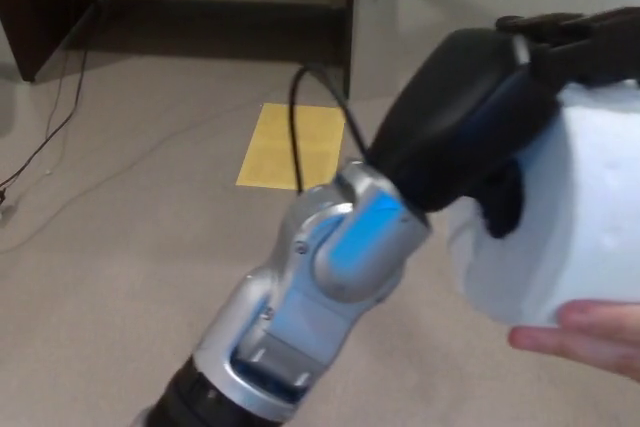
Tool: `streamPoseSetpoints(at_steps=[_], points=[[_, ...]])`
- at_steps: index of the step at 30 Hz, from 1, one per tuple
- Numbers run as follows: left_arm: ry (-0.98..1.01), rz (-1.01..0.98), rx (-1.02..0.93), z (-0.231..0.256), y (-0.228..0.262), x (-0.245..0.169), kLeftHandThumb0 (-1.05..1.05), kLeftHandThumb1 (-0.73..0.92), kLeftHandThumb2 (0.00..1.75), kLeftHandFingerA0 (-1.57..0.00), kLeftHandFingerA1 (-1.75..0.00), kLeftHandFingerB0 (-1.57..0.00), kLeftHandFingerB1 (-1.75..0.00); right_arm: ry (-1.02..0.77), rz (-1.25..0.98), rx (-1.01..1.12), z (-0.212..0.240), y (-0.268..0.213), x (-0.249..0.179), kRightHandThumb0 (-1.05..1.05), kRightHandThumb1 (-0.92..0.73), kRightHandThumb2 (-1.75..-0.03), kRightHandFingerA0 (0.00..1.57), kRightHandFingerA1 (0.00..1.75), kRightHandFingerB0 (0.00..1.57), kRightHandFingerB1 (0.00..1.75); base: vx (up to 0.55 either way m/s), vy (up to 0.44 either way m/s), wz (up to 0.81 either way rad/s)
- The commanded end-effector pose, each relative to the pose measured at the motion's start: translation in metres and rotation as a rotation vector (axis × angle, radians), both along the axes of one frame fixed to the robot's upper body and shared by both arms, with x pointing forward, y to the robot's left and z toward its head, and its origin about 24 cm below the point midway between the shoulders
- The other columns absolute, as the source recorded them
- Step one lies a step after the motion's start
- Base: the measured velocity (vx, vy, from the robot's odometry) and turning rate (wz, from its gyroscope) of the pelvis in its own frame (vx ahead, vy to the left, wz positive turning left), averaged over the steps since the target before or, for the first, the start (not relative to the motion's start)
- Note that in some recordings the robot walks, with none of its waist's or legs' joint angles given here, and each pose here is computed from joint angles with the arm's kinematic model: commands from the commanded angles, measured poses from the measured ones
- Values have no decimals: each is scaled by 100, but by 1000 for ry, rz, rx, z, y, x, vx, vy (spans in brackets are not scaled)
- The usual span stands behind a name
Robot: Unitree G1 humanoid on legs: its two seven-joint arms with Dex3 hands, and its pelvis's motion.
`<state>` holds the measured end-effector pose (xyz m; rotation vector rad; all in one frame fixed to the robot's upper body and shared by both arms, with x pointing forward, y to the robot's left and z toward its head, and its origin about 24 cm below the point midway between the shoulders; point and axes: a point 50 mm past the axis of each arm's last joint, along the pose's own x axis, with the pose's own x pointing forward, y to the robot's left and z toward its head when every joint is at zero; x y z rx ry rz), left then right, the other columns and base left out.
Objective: A person is holding a toilet paper roll and the robot extends its left hand to grab the roll by inserting its thumb into the gap in the middle and brings its hand down by its side. Then it extends its arm again to hand the toilet paper roll back to the person.
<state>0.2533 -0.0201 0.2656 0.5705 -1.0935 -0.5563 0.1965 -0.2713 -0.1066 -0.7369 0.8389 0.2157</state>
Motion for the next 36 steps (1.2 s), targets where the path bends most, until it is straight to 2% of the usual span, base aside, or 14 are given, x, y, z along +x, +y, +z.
streamPoseSetpoints(at_steps=[1,5,12,13,14,15,16,17,19,21,29,30,33,36], points=[[11,-9,45,7,-15,-14,-7,72,63,-88,-164,-73,-130,16,11,-35,2,-3,4,-38,-66,-61,75,56,58,42,0,0,0],[32,-15,52,1,-15,-19,-14,77,66,-88,-161,-83,-112,27,8,-38,-1,-3,-1,-37,-66,-60,76,55,59,42,0,0,0],[53,9,68,-3,-7,-17,-10,75,68,-90,-157,-81,-104,21,14,-8,0,5,5,-41,-65,-60,73,56,58,42,0,0,0],[60,19,58,-3,-5,-17,-18,67,61,-86,-121,-78,-54,22,9,-8,0,5,5,-39,-65,-60,73,56,58,42,0,0,0],[61,31,65,-4,-4,-17,-32,59,58,-77,-54,-51,-38,20,14,-10,0,5,6,-39,-65,-60,73,57,58,42,0,0,0],[69,50,93,-4,-2,-17,-45,52,56,-48,-40,-24,-29,16,19,-11,0,6,7,-39,-65,-60,73,58,58,42,0,0,0],[82,64,115,-4,-1,-17,-59,39,73,-24,-46,-3,-23,14,18,-10,0,7,8,-39,-64,-60,73,57,58,42,0,0,0],[96,77,134,-5,1,-17,-59,39,73,-24,-46,-3,-23,15,15,-10,0,7,8,-39,-64,-60,73,57,58,42,0,0,0],[103,90,173,-2,7,-16,-67,43,77,-5,-19,0,0,6,12,-11,3,6,13,-38,-65,-60,74,58,59,43,0,0,0],[122,84,183,0,15,-13,-69,42,78,0,-8,0,0,-1,23,-21,5,6,16,-40,-66,-61,75,59,58,43,0,0,0],[317,-43,285,18,59,-4,-66,40,76,0,-6,0,-2,-6,29,-18,7,5,18,-34,-65,-59,72,52,57,42,0,0,0],[335,-52,293,20,67,-3,-65,42,53,0,-11,0,-1,0,41,-27,5,5,15,-35,-65,-60,74,54,57,43,0,0,0],[378,-63,274,24,87,0,-52,33,74,0,-16,0,-12,6,42,-31,4,5,14,-34,-65,-60,72,53,56,42,0,0,0],[395,-42,275,30,106,1,-58,33,68,-3,-17,0,-3,11,51,-37,4,8,15,-35,-66,-60,73,57,58,43,0,0,0]])
